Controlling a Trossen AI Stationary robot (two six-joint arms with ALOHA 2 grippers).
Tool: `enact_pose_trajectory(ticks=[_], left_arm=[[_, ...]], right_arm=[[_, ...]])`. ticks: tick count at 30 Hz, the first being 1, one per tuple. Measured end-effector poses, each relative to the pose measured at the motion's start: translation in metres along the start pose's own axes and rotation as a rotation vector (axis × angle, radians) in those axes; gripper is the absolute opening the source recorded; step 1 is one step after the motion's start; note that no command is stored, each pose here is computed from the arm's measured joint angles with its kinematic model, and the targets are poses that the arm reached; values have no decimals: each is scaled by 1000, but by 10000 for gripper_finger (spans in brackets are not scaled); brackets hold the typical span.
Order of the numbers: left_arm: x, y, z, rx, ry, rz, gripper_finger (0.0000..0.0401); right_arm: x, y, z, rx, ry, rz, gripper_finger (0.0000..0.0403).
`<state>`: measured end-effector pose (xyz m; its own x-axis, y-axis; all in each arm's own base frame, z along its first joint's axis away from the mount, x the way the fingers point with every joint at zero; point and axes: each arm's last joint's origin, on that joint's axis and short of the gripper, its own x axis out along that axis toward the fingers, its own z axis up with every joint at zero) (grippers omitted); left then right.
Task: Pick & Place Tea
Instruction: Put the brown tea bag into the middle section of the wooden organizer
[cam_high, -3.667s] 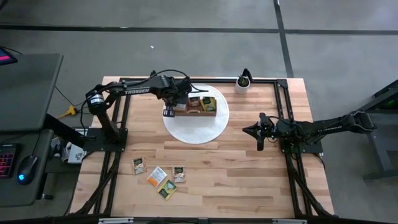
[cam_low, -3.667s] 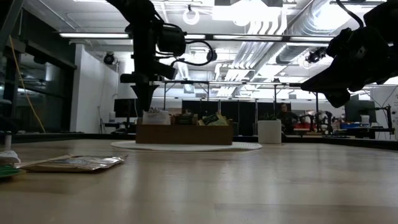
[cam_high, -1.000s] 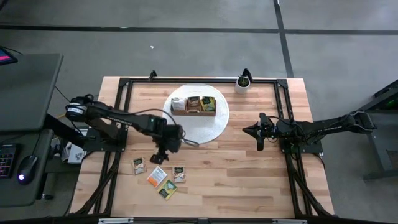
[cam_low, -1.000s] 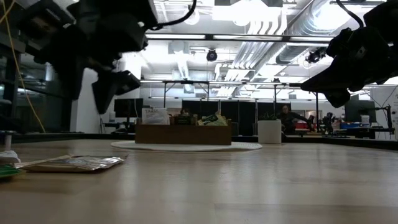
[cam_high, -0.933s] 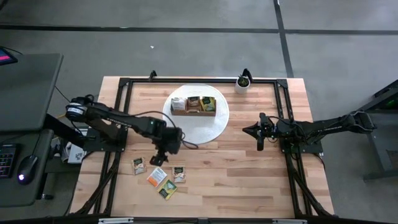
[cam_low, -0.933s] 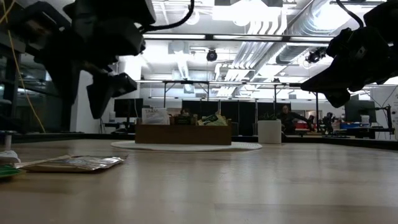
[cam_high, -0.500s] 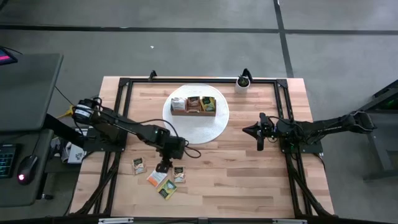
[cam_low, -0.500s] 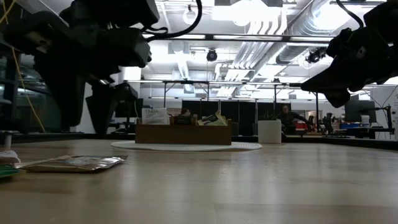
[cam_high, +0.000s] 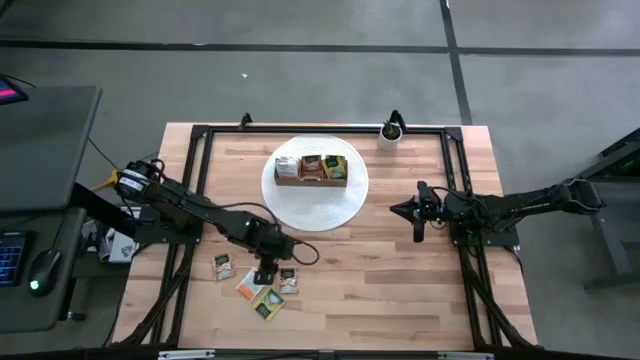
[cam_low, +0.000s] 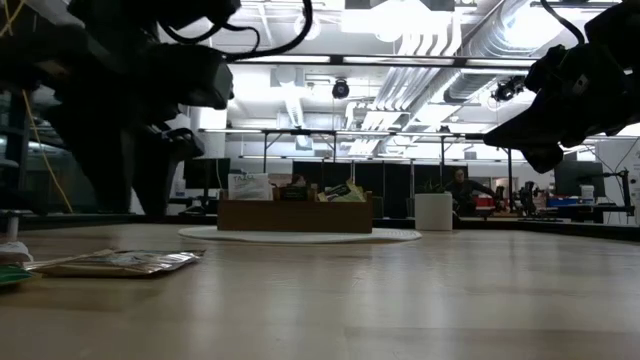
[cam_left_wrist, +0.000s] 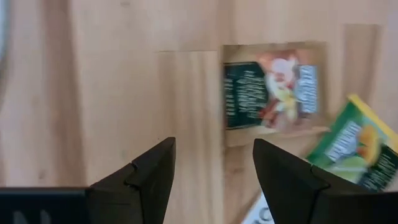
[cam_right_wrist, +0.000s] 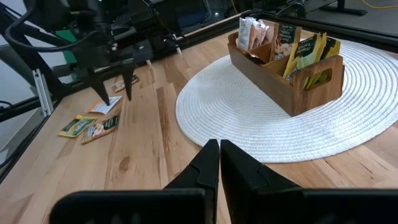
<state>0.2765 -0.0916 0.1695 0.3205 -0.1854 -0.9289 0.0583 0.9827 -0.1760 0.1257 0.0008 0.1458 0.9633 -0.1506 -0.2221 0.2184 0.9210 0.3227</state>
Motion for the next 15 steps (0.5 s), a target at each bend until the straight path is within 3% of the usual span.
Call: enact_pose_trajectory(ticks=[15], left_arm=[[15, -10, -3, -80, 43, -30, 213]], right_arm=[[0, 0, 0, 0, 0, 0, 12]])
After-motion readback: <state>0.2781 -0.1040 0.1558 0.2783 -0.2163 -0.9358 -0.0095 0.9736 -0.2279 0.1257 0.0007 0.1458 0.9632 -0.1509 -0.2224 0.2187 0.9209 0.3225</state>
